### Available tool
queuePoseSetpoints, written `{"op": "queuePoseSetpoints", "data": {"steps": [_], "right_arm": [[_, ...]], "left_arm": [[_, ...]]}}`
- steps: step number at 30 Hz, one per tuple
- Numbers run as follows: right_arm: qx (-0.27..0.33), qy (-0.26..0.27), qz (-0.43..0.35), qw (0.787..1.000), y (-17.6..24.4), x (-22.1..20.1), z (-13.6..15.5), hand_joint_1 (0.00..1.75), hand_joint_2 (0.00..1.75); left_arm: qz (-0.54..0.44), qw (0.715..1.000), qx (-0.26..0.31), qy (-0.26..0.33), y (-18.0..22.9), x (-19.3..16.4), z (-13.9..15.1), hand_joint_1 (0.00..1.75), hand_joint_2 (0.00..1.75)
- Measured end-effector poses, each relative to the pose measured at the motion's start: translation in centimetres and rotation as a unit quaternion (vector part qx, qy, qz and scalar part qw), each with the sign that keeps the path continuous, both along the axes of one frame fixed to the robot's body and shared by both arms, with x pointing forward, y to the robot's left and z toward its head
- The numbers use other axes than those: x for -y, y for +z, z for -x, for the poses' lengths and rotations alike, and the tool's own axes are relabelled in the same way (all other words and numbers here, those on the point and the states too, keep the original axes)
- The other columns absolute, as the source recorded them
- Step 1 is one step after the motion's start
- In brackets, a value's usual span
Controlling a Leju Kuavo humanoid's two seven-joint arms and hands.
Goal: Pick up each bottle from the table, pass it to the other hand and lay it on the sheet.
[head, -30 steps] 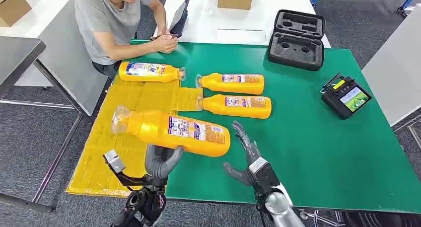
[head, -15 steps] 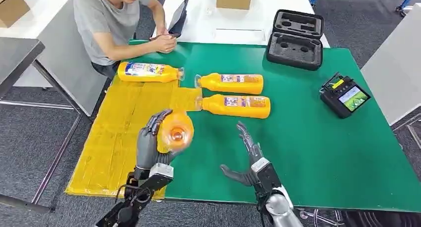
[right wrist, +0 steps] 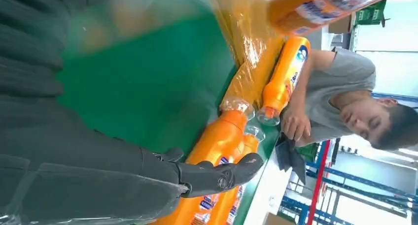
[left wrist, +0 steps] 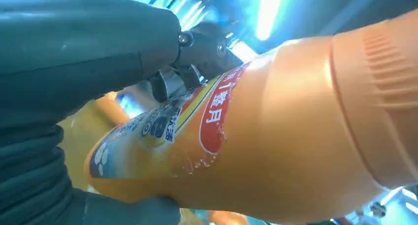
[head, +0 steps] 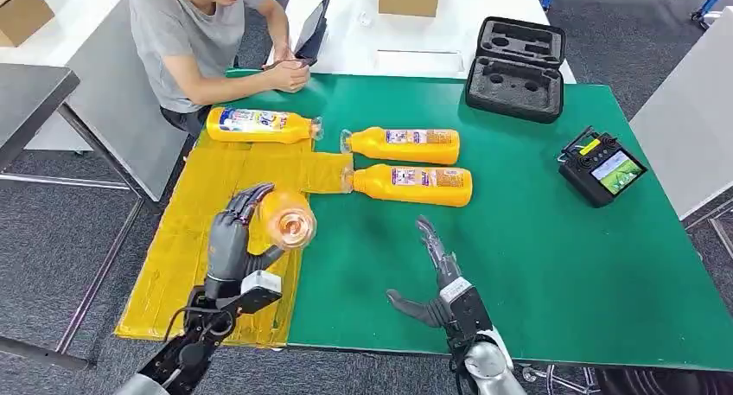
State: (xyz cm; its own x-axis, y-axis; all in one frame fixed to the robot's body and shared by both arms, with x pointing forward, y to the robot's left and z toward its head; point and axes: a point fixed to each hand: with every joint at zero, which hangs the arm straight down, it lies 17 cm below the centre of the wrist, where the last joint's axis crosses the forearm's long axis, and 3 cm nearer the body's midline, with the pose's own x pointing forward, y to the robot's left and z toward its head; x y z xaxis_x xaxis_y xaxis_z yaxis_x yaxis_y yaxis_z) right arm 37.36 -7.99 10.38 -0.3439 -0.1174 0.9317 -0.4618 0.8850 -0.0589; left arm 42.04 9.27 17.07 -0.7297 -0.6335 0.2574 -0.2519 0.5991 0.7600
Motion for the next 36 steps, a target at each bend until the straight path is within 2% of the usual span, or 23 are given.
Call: {"op": "queuePoseSetpoints", "data": {"steps": [3, 11, 15, 20, 26, 32, 36], "right_arm": [[-0.003, -0.002, 0.000, 1.000, -0.2, 0.1, 0.1, 0.00, 1.75], [-0.004, -0.003, -0.002, 1.000, -0.3, 0.1, 0.1, 0.00, 1.75], [-0.005, -0.001, -0.002, 1.000, -0.3, 0.0, 0.2, 0.00, 1.75], [-0.007, 0.001, -0.004, 1.000, -0.4, -0.1, 0.4, 0.00, 1.75], [-0.009, 0.001, -0.004, 1.000, -0.5, 0.0, 0.5, 0.00, 1.75], [-0.009, 0.001, -0.004, 1.000, -0.5, 0.0, 0.5, 0.00, 1.75], [-0.009, 0.000, -0.004, 1.000, -0.5, 0.0, 0.5, 0.00, 1.75]], "left_arm": [[-0.033, 0.999, 0.027, 0.012, 0.5, -0.6, -0.1, 1.75, 1.75], [-0.029, 0.998, 0.037, 0.032, 1.4, -2.0, -0.5, 1.75, 1.75], [-0.095, 0.992, 0.063, 0.050, 1.1, -1.9, -0.6, 1.75, 1.75], [-0.142, 0.980, 0.061, 0.126, 0.5, -4.5, -1.9, 1.75, 1.75], [-0.180, 0.964, 0.045, 0.189, -0.9, -6.9, -2.8, 1.75, 1.75], [-0.200, 0.926, -0.002, 0.320, -2.4, -12.5, -4.6, 1.75, 1.75], [-0.224, 0.923, 0.002, 0.315, -3.1, -12.6, -4.5, 1.75, 1.75]]}}
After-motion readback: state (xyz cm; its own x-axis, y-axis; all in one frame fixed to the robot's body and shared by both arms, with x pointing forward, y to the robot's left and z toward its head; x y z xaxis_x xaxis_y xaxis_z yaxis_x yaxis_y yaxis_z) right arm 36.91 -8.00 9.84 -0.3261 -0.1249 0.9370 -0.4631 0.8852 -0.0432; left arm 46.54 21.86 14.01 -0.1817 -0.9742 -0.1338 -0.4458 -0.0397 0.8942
